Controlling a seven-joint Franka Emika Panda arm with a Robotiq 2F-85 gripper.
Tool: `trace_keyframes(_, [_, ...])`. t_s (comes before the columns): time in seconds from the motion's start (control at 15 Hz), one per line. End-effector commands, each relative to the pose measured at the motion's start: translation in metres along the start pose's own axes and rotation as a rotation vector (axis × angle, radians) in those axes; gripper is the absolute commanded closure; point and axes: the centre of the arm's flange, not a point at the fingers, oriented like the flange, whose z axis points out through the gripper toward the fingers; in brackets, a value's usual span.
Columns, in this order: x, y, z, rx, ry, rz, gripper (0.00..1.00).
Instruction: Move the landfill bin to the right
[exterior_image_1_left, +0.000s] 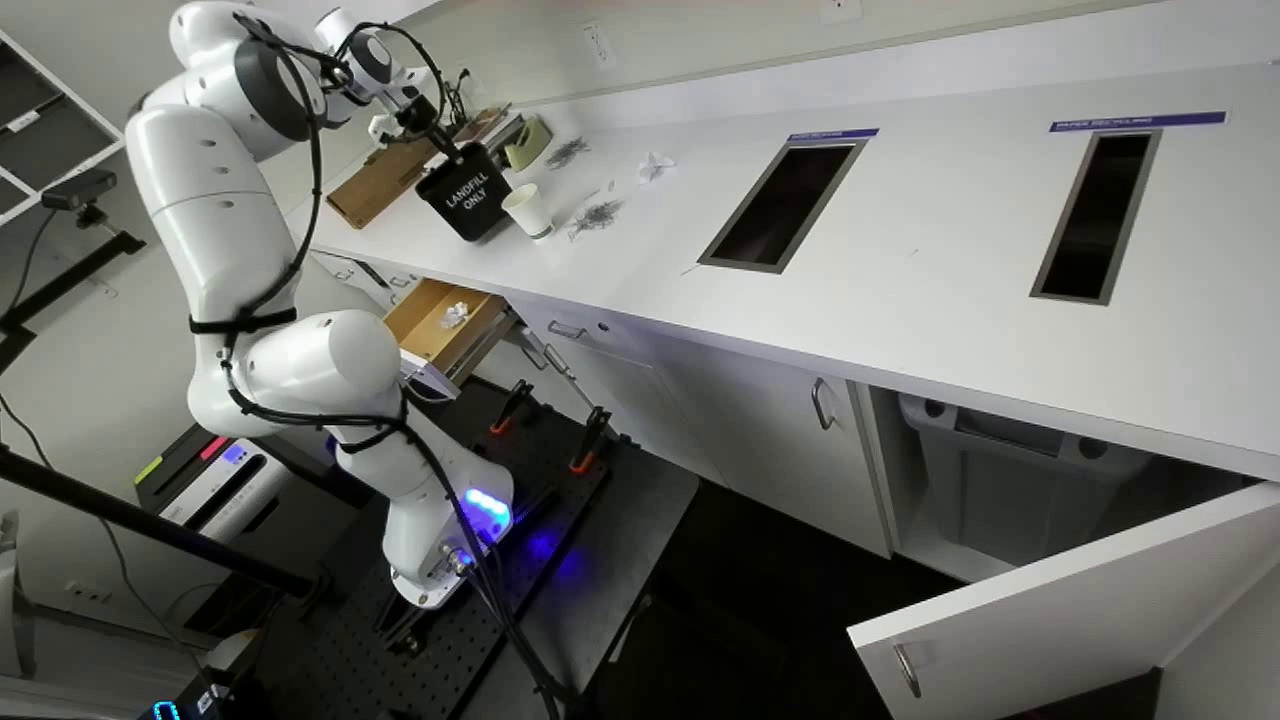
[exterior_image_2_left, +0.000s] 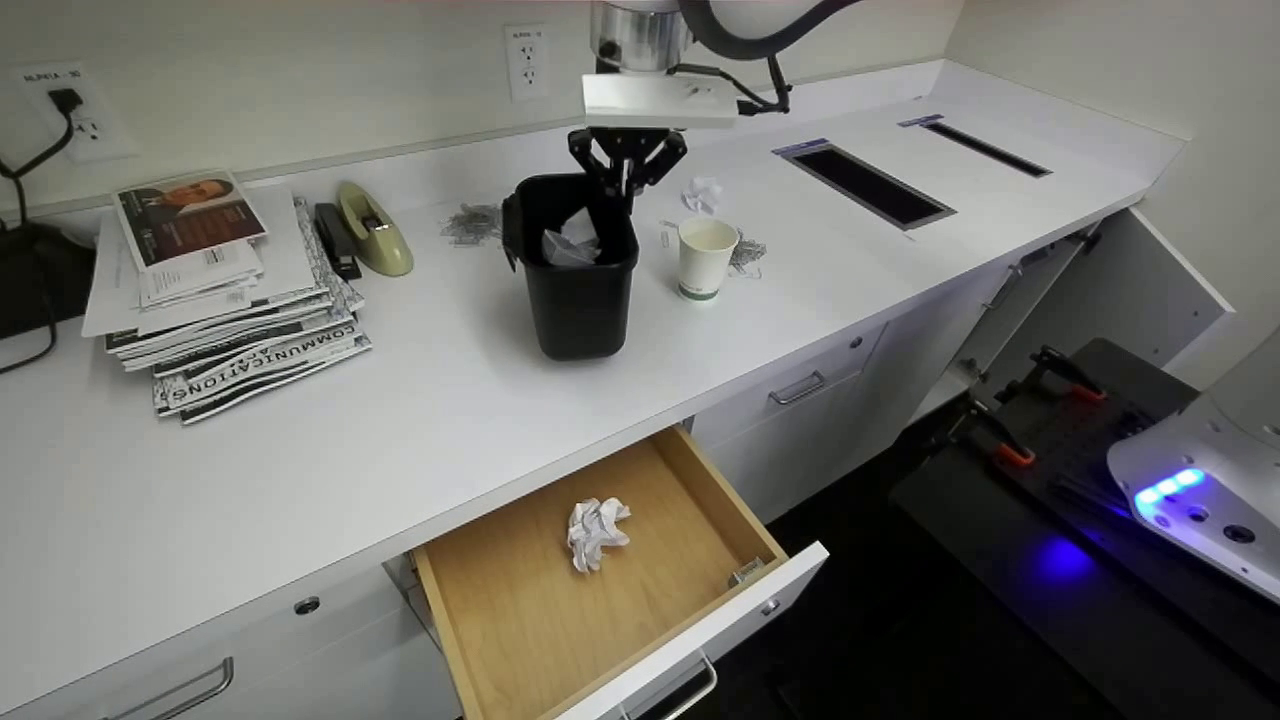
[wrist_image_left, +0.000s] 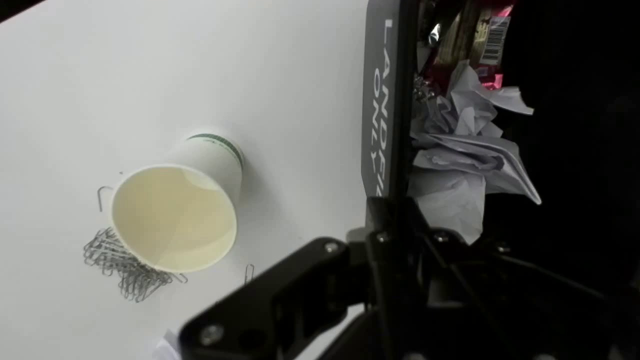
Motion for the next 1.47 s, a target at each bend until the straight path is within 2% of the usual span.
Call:
trace_keyframes(0.0, [0.004, 0.057, -0.067, 0.042, -0.037, 0.02, 0.98])
trace_keyframes(0.2, [0.013, 0.091, -0.111, 0.094, -0.05, 0.054, 0.98])
trace_keyframes(0.67, [0.025, 0.203, -0.197, 0.122, 0.019, 0.205, 0.98])
trace_keyframes(1.0, [0.037, 0.309, -0.217, 0.105, 0.051, 0.386, 0.98])
trace_keyframes(1.4, [0.045, 0.455, -0.209, 0.072, 0.065, 0.675, 0.98])
